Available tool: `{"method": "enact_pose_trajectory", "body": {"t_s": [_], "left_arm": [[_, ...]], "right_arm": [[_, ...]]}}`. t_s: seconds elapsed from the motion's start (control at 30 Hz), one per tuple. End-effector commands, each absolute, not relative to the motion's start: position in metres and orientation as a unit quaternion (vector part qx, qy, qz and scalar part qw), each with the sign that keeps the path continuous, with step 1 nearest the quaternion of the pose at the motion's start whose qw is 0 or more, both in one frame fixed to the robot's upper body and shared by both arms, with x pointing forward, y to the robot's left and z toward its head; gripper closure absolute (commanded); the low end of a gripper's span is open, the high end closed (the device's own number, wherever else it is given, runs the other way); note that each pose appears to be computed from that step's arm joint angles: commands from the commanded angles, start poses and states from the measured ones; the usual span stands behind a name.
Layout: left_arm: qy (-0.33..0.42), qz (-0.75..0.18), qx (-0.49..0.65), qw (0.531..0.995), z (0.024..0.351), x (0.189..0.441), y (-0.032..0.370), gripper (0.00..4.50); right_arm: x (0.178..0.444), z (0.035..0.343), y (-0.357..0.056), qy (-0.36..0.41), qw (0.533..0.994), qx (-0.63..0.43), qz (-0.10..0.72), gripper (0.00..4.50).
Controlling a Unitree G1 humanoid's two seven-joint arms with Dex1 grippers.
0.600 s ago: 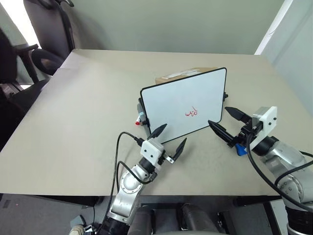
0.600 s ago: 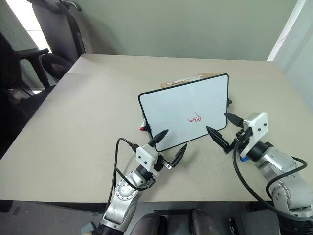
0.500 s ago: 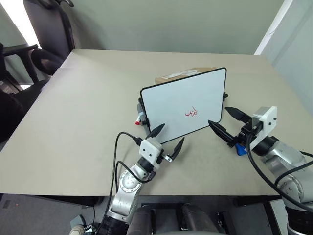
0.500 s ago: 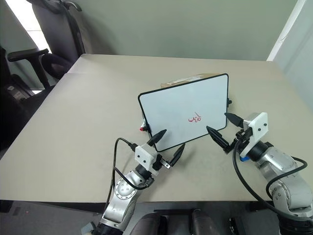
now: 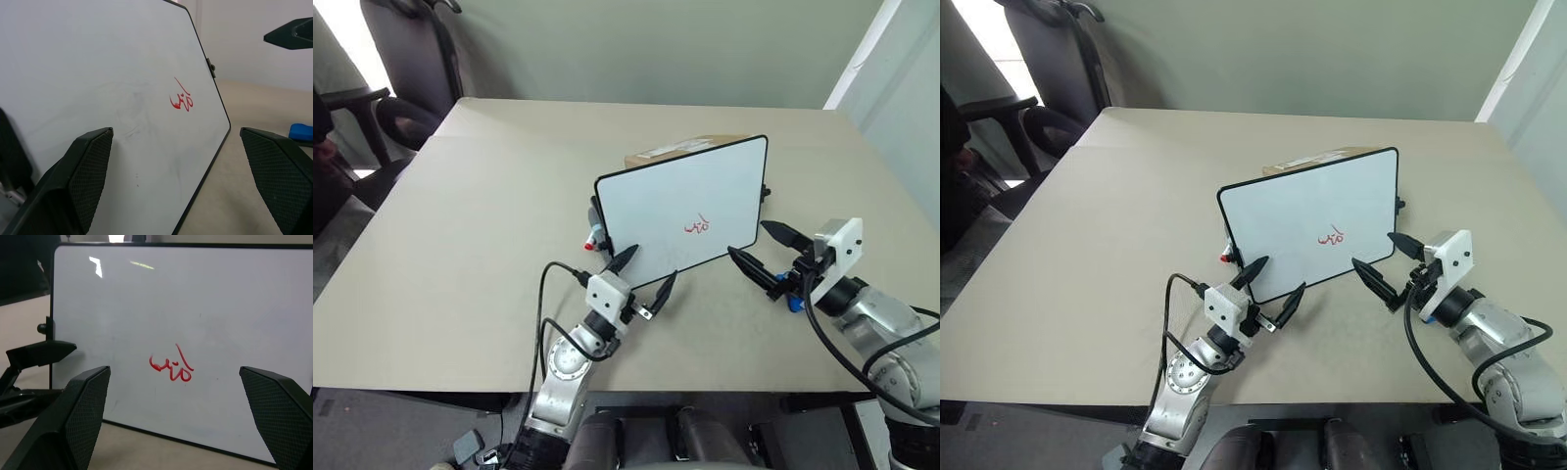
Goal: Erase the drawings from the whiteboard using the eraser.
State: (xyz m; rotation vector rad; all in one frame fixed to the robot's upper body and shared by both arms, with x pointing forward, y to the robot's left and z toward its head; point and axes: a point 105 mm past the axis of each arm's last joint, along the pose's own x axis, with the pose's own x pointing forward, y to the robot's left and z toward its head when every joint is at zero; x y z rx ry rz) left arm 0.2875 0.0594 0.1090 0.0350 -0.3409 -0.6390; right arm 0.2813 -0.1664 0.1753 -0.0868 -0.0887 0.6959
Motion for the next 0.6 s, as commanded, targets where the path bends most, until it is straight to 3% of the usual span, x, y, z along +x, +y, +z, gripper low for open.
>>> {"method": "enact_pose_trajectory", "body": {"t_s": [0.03,0.43,0.6], "left_arm": [[-0.193,-0.314,0.011,0.930,0.123,0.284,0.057,0.00],[-0.190,-0.315,0.013,0.930,0.122,0.284,0.060,0.00],[-0.188,-0.323,0.013,0.928,0.121,0.281,0.058,0.00]], "right_arm": [[0.281,0.181,-0.170,-0.038,0.942,-0.056,0.329,0.03],[0.291,0.140,-0.193,0.142,0.954,-0.047,0.260,0.03],[0.293,0.132,-0.205,0.180,0.957,-0.043,0.224,0.03]]}}
